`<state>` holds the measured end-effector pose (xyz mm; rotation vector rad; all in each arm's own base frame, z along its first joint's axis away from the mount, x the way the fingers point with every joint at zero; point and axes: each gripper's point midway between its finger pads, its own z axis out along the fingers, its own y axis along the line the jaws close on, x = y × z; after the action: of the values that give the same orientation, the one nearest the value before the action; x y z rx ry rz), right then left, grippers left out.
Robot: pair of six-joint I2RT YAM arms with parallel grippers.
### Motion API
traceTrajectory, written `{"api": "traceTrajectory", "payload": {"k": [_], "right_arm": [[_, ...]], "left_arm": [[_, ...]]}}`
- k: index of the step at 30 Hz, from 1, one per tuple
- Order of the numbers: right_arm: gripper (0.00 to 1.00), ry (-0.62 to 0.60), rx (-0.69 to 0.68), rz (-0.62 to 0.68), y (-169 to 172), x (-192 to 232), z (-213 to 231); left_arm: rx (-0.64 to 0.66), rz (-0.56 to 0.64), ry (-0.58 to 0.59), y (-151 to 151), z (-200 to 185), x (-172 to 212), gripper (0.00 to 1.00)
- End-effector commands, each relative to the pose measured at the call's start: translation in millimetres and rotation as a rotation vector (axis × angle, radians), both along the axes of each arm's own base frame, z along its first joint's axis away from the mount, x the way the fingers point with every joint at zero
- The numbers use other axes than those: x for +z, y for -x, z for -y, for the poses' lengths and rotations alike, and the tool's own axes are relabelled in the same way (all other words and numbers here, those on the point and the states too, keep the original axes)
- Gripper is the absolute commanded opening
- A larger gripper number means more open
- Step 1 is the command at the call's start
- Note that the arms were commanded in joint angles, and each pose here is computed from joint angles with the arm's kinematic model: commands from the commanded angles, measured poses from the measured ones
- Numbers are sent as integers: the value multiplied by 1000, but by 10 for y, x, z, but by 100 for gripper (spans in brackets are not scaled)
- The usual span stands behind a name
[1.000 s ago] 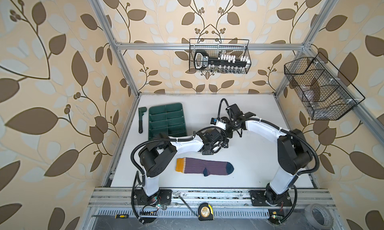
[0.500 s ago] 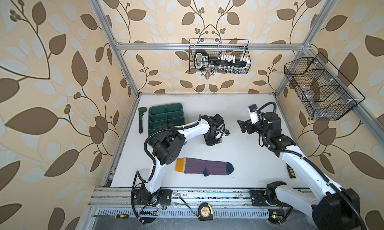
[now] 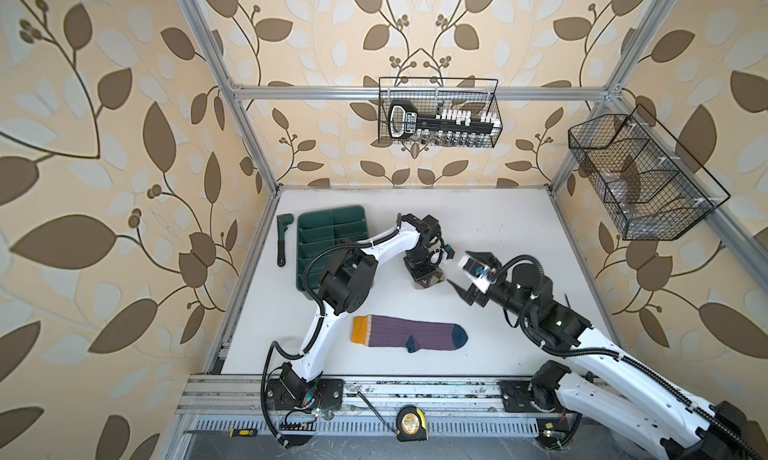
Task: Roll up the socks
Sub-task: 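Raise the right gripper off the argyle roll while the left gripper holds it, then lower the right gripper onto the rolled argyle end beside the left gripper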
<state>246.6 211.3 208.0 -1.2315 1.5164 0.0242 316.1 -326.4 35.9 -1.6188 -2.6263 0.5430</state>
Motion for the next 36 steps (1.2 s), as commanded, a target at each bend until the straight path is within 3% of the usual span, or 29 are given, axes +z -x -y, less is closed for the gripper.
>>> {"api": "traceTrajectory", "payload": {"k": [1,7,15,26,32,36], "right_arm": [[76,596,127,85,65,-856,240],[70,632,175,223,-287,-1014,-130],[65,652,133,224,-818,-1350,-386],[66,634,120,156,-926,-1466,-126],[65,656,173,131,-981,-1668,-299],[52,698,185,89,-990,-1788,-372]], "left_arm": [[21,-138,-118,241,-227,-300,15],[23,-160,-101,268,-198,-305,15],[21,-166,-111,289,-230,-324,15],[26,-177,-107,295,-223,-369,15],[28,-185,-92,309,-194,-348,15],[30,-181,-80,293,-174,-334,15]]}}
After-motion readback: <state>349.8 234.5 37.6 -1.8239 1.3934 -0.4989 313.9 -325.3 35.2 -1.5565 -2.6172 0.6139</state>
